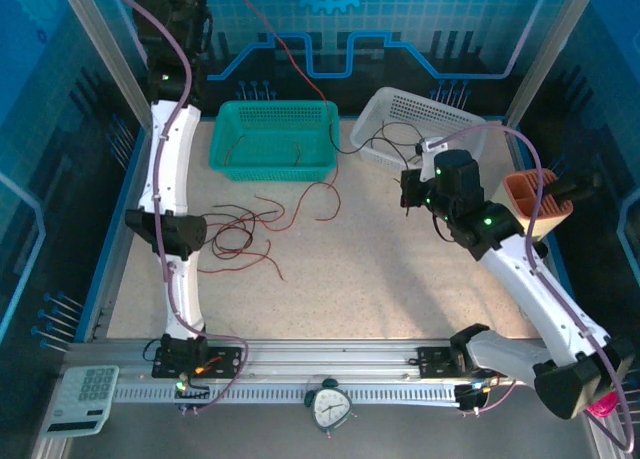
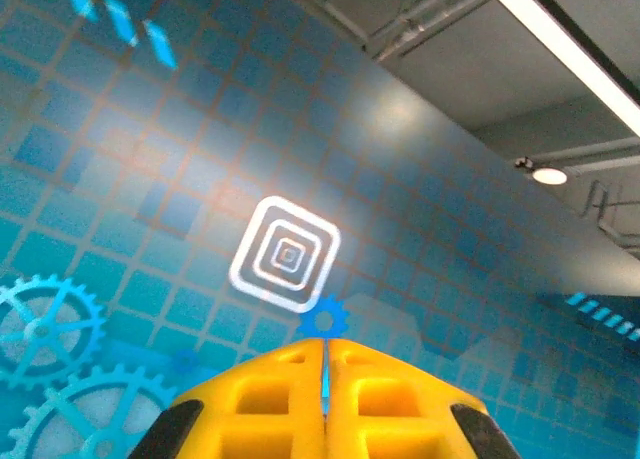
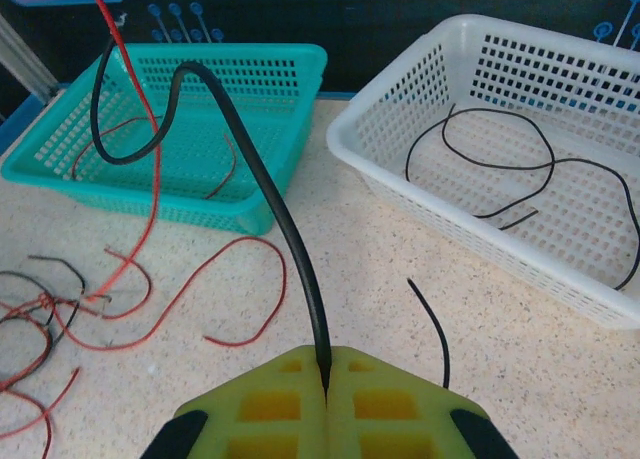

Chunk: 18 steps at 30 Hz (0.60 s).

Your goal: Untangle the cables

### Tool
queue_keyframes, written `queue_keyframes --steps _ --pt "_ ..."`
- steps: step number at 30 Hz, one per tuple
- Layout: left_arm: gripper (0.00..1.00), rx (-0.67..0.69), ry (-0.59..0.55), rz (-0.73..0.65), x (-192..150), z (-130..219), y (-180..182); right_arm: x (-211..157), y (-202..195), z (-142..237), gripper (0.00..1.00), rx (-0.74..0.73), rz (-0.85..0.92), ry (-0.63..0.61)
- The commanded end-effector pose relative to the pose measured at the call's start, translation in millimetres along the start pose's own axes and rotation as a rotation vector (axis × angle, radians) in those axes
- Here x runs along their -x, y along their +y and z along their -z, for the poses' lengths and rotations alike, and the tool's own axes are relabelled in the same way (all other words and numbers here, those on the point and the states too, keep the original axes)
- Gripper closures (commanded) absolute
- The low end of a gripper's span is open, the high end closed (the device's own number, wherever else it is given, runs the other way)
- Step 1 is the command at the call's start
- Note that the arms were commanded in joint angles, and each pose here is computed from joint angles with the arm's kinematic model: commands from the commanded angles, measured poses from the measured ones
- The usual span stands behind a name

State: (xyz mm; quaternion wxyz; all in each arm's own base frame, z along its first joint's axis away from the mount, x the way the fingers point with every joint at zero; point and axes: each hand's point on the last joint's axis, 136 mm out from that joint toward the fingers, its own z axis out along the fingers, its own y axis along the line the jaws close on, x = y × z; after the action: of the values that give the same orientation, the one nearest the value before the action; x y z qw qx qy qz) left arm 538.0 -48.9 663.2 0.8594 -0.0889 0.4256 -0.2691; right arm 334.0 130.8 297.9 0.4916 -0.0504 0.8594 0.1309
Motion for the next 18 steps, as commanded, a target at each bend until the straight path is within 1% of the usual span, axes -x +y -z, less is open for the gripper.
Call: queue_keyframes --steps 1,5,7,10,12,15,18 --pt "1.0 0.015 -0.088 0.045 11 -2 11 28 9 -16 1.0 0.045 -0.059 -0.057" --pt "1.0 0.044 -0.05 0.023 -8 -5 32 30 11 -47 1.0 0.043 -0.056 -0.039" --pt "1.0 0.048 -0.014 -0.012 -23 -6 39 30 12 -61 1.0 0.039 -0.056 -0.03" --pt "1.0 0.067 0.045 -0.061 -45 -6 51 36 18 -74 1.0 0.067 -0.066 -0.026" --pt "1.0 0.08 0.06 -0.071 -54 -6 57 40 23 -81 1.0 0.086 -0.068 -0.021" --pt "1.0 0.09 0.064 -0.084 -57 -6 61 46 28 -92 1.0 0.1 -0.068 -0.015" --pt "1.0 0.097 0.053 -0.088 -50 -6 64 52 31 -100 1.0 0.108 -0.073 -0.019"
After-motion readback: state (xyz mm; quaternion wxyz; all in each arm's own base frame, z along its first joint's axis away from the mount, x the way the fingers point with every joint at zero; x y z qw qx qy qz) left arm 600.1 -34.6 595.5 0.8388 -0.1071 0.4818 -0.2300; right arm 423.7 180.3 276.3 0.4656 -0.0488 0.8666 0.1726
